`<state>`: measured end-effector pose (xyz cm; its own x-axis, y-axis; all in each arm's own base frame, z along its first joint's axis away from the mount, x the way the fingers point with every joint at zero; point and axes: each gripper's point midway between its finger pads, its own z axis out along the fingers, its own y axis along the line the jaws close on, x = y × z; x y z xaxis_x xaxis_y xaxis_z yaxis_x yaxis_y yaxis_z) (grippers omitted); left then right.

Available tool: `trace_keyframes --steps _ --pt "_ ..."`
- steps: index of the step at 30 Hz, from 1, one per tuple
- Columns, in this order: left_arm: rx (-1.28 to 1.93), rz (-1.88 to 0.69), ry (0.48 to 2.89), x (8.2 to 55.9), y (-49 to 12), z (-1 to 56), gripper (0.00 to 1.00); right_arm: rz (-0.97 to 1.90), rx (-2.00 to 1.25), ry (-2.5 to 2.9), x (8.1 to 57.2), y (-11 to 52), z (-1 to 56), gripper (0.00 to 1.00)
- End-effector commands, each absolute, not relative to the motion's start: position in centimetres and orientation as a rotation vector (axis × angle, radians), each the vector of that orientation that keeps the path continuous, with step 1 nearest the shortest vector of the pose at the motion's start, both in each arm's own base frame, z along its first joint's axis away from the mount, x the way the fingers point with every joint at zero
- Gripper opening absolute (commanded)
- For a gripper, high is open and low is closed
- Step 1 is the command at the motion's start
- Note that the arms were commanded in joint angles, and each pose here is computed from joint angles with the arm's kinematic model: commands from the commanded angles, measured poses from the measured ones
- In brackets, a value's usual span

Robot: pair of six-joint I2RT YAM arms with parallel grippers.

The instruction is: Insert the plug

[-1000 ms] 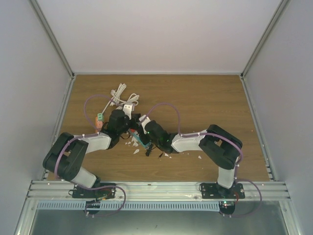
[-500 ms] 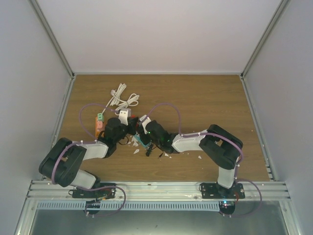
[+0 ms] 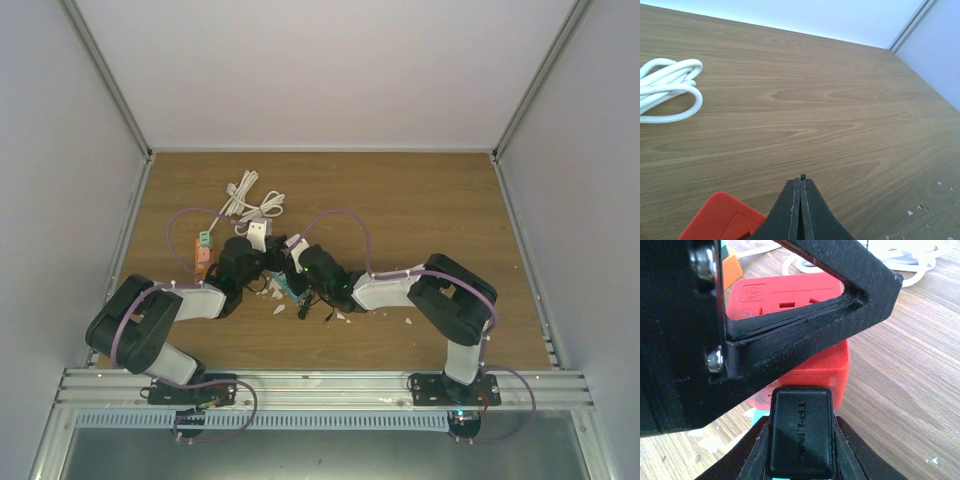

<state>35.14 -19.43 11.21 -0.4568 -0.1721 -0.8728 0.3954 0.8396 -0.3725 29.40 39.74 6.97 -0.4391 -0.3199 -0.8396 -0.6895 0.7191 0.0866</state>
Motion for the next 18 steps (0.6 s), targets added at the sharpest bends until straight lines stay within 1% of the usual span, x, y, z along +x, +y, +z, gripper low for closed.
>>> trace_keyframes --steps 1,18 --pt "0.16 -0.557 2.285 31.2 -17.8 2.4 0.0 0.402 -0.945 2.424 23.9 34.5 -3.7 0.0" --pt "0.162 -0.543 2.304 31.3 -17.8 1.9 0.0 0.288 -0.94 2.431 24.7 33.2 -4.4 0.0"
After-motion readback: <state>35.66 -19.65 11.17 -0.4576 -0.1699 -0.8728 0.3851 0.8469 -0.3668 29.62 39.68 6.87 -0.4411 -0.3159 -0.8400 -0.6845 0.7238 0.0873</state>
